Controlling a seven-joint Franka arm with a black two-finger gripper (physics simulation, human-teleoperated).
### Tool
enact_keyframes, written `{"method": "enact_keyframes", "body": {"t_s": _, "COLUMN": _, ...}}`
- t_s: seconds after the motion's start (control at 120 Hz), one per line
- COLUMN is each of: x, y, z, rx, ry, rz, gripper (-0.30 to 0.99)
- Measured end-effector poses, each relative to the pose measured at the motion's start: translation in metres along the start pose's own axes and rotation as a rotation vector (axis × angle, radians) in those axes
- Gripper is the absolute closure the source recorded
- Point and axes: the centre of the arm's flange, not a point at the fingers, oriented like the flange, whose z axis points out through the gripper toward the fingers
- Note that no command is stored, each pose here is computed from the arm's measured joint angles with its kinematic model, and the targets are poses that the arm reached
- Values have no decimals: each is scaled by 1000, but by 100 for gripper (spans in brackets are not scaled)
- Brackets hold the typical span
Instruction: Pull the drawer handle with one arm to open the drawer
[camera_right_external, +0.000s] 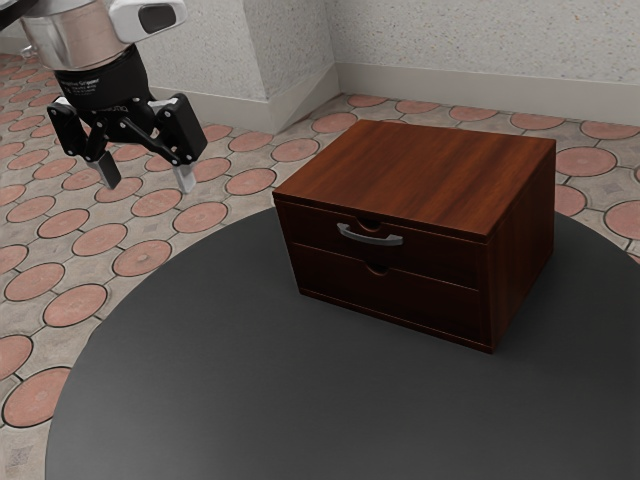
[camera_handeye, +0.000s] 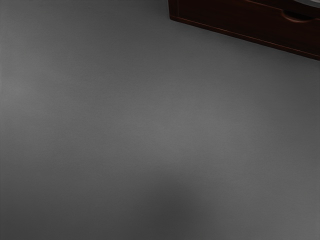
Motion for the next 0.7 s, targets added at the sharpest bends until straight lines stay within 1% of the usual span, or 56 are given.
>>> {"method": "enact_keyframes", "body": {"t_s": 0.183, "x": 6, "y": -18, "z": 4, "rx": -30, "ry": -18, "rz": -35, "gripper": 0}}
{"method": "enact_keyframes", "body": {"t_s": 0.233, "x": 5, "y": -22, "z": 0, "rx": -35, "ry": -11, "rz": -38, "gripper": 0}}
{"method": "enact_keyframes", "body": {"t_s": 0.283, "x": 3, "y": -17, "z": -6, "rx": -45, "ry": 6, "rz": 4, "gripper": 0}}
{"method": "enact_keyframes", "body": {"t_s": 0.408, "x": 1, "y": 4, "z": -14, "rx": -71, "ry": 60, "rz": 227, "gripper": 0}}
{"method": "enact_keyframes", "body": {"t_s": 0.475, "x": 16, "y": 4, "z": 2, "rx": -83, "ry": 45, "rz": 321, "gripper": 0}}
{"method": "enact_keyframes", "body": {"t_s": 0.583, "x": 21, "y": 14, "z": 6, "rx": -120, "ry": 60, "rz": 550, "gripper": 0}}
{"method": "enact_keyframes", "body": {"t_s": 0.65, "x": 16, "y": 16, "z": 21, "rx": -129, "ry": 37, "rz": 675, "gripper": 0}}
{"method": "enact_keyframes", "body": {"t_s": 0.7, "x": 2, "y": 14, "z": 33, "rx": -128, "ry": 24, "rz": 761, "gripper": 0}}
